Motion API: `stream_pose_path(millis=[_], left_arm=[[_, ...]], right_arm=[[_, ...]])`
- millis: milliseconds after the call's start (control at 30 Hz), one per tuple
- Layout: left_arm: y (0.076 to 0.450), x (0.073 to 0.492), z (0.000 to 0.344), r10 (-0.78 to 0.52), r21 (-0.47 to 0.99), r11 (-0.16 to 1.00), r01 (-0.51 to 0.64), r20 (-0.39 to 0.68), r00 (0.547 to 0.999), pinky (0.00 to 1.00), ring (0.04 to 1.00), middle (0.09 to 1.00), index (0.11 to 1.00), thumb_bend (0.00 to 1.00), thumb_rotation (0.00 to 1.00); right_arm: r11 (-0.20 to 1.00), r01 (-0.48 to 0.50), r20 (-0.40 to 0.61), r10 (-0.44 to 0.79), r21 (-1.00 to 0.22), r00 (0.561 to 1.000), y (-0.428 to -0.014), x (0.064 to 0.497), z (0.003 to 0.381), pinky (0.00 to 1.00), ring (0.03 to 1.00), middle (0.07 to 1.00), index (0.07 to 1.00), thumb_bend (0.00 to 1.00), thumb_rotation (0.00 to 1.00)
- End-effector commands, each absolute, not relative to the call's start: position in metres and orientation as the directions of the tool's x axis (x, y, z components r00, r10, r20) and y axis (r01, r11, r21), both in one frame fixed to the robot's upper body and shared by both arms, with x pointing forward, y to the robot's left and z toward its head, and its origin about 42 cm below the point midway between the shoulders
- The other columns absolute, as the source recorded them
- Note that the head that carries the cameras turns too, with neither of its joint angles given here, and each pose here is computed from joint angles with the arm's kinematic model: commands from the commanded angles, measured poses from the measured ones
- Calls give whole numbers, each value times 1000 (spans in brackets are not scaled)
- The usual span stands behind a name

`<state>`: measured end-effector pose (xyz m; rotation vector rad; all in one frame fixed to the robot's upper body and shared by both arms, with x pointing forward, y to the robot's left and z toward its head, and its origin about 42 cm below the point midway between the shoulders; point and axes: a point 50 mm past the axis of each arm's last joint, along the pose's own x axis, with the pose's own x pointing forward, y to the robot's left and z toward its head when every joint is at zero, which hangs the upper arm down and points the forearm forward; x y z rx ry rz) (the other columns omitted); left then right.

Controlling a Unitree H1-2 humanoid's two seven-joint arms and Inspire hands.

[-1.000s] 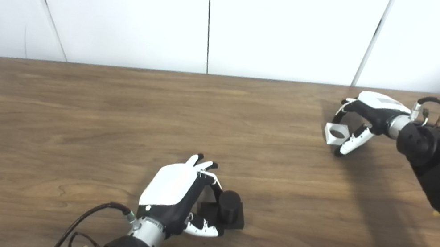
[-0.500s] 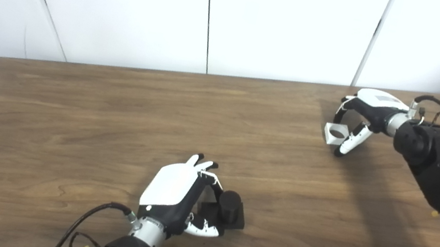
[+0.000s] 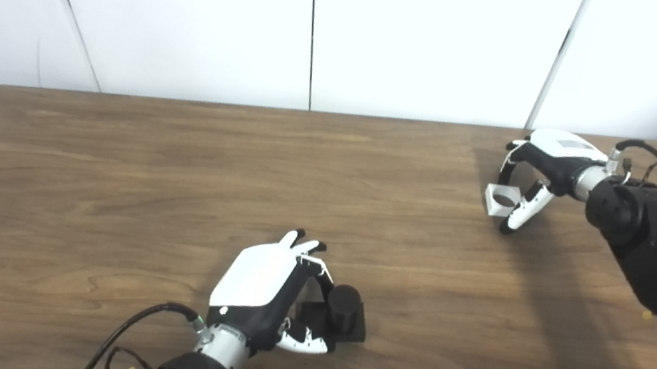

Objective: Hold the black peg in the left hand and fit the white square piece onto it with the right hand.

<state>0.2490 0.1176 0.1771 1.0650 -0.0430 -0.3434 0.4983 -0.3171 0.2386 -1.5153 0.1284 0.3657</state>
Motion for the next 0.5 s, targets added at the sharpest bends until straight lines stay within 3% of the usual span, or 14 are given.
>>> stream_pose_path(millis=[0,467], left_arm=[[115,253,184,-298,874,430,226,-99,949,934,1000,921,491,520,69],[116,254,185,-297,880,421,218,-93,950,939,1000,918,491,520,69]], right_arm=[[-17,-227,-227,145,-974,963,-322,508,270,1000,1000,940,501,556,154],[-24,-213,-214,151,-977,965,-320,509,273,1000,1000,926,489,525,144]])
